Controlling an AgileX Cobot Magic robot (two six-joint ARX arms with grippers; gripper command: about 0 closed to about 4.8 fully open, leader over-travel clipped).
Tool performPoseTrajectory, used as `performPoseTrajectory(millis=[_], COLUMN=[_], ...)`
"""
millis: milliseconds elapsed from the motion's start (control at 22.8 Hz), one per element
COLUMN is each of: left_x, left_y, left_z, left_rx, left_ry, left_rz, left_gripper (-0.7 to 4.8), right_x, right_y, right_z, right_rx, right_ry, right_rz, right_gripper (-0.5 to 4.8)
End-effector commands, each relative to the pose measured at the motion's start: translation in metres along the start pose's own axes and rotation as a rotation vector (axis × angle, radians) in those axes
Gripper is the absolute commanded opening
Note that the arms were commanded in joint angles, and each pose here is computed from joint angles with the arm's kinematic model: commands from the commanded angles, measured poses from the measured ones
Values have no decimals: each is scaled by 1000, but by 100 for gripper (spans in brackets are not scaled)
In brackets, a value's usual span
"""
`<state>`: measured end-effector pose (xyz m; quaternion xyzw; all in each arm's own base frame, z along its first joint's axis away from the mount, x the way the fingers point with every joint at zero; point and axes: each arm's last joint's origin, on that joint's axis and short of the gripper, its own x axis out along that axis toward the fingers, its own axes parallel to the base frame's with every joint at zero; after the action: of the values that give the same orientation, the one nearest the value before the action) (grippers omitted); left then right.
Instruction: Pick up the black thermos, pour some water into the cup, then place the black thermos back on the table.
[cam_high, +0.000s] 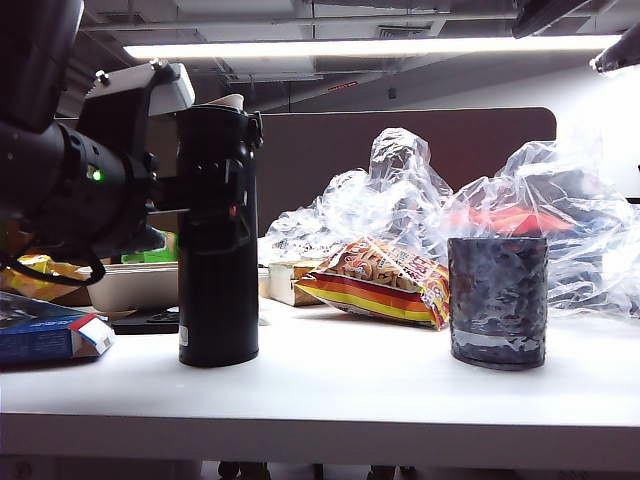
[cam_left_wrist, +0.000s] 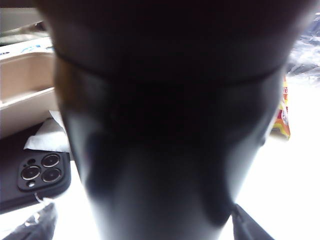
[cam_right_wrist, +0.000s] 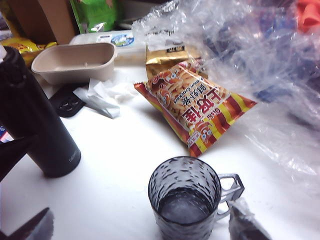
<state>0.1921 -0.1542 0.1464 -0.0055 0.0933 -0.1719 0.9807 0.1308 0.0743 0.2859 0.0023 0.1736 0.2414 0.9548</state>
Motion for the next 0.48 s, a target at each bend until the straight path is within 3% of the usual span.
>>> performPoseTrajectory(millis=[44,483], left_x=[2,9], left_y=[-1,-4], left_z=[1,5], left_rx=[-79,-92], left_ry=[-30,-55], left_rz=[-2,-17], left_gripper=[479,479], right_x=[-1,3], right_y=[0,-1], right_z=[0,-11], right_rx=[-3,-3], right_ry=[7,48], right_rz=[-4,-15], right_gripper=[479,479])
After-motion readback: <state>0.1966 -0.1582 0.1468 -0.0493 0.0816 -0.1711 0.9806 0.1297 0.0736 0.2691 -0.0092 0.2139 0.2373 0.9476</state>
